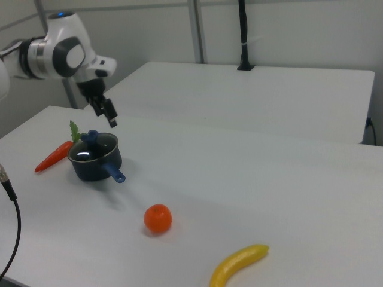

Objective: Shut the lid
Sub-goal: 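Open the gripper and raise it away from the lidded saucepan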

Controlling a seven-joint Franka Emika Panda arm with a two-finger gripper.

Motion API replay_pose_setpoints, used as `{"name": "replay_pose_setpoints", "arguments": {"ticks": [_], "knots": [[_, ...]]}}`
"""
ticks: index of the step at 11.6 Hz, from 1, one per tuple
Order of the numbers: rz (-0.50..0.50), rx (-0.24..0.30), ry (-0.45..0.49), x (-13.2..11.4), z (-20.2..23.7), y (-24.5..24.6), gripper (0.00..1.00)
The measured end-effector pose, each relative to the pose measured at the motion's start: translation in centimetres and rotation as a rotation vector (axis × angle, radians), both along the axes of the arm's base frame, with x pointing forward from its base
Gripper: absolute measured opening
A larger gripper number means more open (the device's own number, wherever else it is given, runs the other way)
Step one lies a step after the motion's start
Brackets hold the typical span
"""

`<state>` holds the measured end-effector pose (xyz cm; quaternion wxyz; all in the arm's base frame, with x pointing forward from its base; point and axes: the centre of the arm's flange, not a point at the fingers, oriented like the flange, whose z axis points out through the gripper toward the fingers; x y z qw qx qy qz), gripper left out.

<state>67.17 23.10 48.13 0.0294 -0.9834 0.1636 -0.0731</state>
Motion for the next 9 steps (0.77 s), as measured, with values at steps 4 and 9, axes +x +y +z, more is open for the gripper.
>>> {"name": "replay_pose_setpoints", "arguments": {"ticks": [4,9], "knots": [[0.081,0.009,0.107,-3.2,8.4,-16.9,1.0],[0.1,0.02,0.093,-8.6,12.7,-27.9,1.0]]}}
